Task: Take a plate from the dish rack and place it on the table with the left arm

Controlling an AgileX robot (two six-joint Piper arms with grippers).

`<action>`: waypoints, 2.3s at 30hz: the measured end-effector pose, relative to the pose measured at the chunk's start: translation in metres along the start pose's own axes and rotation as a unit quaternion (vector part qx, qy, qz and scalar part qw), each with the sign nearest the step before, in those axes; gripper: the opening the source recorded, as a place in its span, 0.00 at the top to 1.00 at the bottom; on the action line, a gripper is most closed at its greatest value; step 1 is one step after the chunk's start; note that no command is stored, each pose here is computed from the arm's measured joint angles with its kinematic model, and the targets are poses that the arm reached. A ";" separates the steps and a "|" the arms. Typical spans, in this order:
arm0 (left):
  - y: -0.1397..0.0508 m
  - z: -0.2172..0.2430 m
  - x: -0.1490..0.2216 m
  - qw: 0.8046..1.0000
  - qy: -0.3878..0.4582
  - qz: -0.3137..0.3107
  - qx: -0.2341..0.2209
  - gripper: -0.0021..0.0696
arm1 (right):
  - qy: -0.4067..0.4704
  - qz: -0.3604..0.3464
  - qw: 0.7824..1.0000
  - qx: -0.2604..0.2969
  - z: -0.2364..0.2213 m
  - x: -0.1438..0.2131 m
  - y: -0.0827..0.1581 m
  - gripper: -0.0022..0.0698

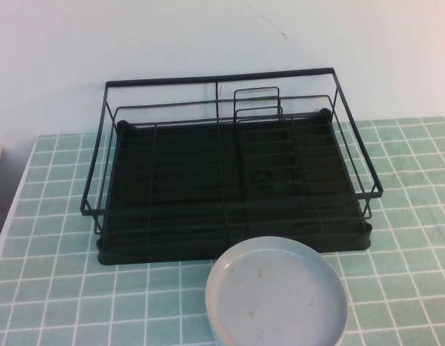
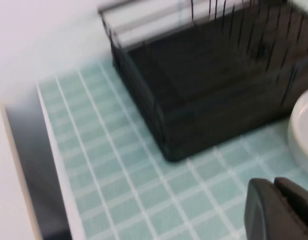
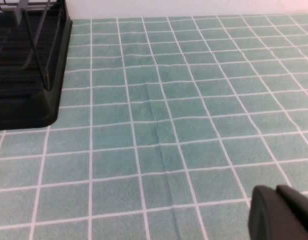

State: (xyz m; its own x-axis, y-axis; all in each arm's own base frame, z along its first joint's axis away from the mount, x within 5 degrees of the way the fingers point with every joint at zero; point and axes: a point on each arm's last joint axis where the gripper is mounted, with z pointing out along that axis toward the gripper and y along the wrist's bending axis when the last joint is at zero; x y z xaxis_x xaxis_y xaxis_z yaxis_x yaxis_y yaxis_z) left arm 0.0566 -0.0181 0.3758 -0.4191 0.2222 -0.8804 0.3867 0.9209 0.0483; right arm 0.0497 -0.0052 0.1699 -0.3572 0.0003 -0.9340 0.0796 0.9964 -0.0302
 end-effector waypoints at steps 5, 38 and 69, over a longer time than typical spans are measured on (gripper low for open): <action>-0.002 0.014 0.024 0.998 0.058 -0.003 -0.001 0.97 | 0.000 0.000 1.000 0.000 0.000 0.000 0.000 0.97; 0.004 0.036 0.098 0.998 0.004 0.012 -0.056 0.98 | 0.000 0.000 1.000 0.000 0.000 0.000 0.000 0.97; -0.004 0.087 0.180 0.981 -0.105 -0.128 -0.105 0.98 | 0.000 0.000 1.000 0.000 0.000 0.000 0.000 0.97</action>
State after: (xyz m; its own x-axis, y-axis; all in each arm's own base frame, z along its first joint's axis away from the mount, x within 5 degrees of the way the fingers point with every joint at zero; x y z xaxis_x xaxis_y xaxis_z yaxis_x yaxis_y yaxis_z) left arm 0.0515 -0.0094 0.1764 -0.2937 -0.0748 -0.9530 0.1041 0.9885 -0.1097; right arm 0.0497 -0.0052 0.1699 -0.3572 0.0003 -0.9340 0.0796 0.9964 -0.0302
